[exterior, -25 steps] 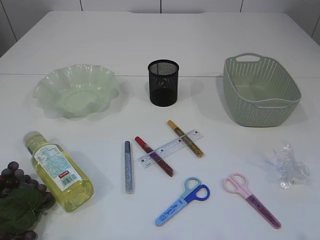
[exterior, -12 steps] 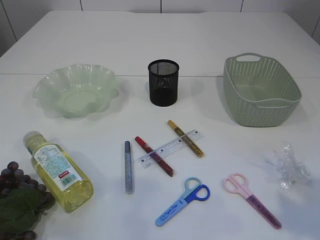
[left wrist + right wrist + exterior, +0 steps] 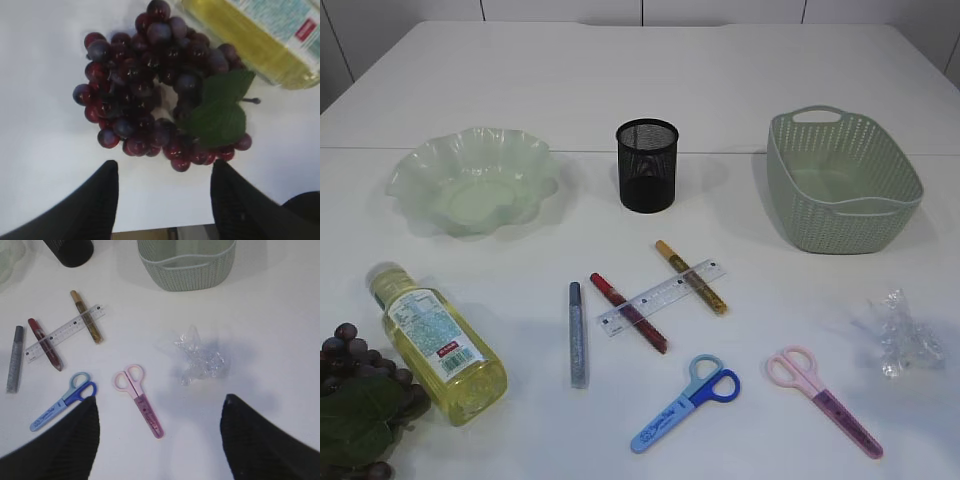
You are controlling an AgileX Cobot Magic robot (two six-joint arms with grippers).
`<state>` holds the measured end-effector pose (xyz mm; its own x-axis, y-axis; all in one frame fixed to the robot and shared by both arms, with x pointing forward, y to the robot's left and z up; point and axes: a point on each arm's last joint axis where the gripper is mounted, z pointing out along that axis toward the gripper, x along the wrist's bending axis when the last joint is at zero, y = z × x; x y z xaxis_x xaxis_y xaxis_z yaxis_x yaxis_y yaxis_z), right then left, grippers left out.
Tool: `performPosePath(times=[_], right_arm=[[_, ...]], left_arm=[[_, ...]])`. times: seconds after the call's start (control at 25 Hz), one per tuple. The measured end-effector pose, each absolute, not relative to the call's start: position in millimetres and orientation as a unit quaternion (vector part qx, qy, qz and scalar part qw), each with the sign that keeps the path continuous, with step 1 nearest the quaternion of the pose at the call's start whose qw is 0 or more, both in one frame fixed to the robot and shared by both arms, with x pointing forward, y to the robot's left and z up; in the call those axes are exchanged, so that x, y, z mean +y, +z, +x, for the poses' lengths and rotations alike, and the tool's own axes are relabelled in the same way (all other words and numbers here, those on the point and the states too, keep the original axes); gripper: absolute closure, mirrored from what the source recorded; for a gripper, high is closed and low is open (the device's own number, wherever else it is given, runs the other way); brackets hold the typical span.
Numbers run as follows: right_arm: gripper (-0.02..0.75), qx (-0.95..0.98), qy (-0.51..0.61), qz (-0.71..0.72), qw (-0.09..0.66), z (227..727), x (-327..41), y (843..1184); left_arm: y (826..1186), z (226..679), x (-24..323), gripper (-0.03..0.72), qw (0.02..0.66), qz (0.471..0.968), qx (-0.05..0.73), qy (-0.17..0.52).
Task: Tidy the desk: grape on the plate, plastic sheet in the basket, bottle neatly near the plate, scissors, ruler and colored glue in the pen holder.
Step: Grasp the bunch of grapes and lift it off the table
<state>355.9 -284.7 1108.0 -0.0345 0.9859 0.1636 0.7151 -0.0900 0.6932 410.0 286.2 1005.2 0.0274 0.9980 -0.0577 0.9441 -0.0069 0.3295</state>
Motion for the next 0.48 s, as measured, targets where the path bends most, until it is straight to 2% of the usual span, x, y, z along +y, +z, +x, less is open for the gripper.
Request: performPosePath(times=[0.12, 0.2, 0.32, 0.48], right_arm=[[0.154, 0.641, 0.331, 0.659, 0.213, 355, -285, 1117], [0.155, 0.641, 0.330, 0.659, 0.212, 354, -285, 1118], [0.154, 0.644, 0.326, 0.660, 0.209, 354, -284, 1117], [0.154, 0.644, 0.325, 0.660, 0.208, 354, -284, 1117]], left_arm=[[986, 421, 290, 0.246, 0.082, 0.722, 0.682, 0.083], [977, 428, 292, 0.206, 0.060, 0.730, 0.675, 0.083], [972, 437, 292, 0.128, 0.072, 0.733, 0.669, 0.102], [975, 447, 293, 0.102, 0.104, 0.736, 0.653, 0.146]])
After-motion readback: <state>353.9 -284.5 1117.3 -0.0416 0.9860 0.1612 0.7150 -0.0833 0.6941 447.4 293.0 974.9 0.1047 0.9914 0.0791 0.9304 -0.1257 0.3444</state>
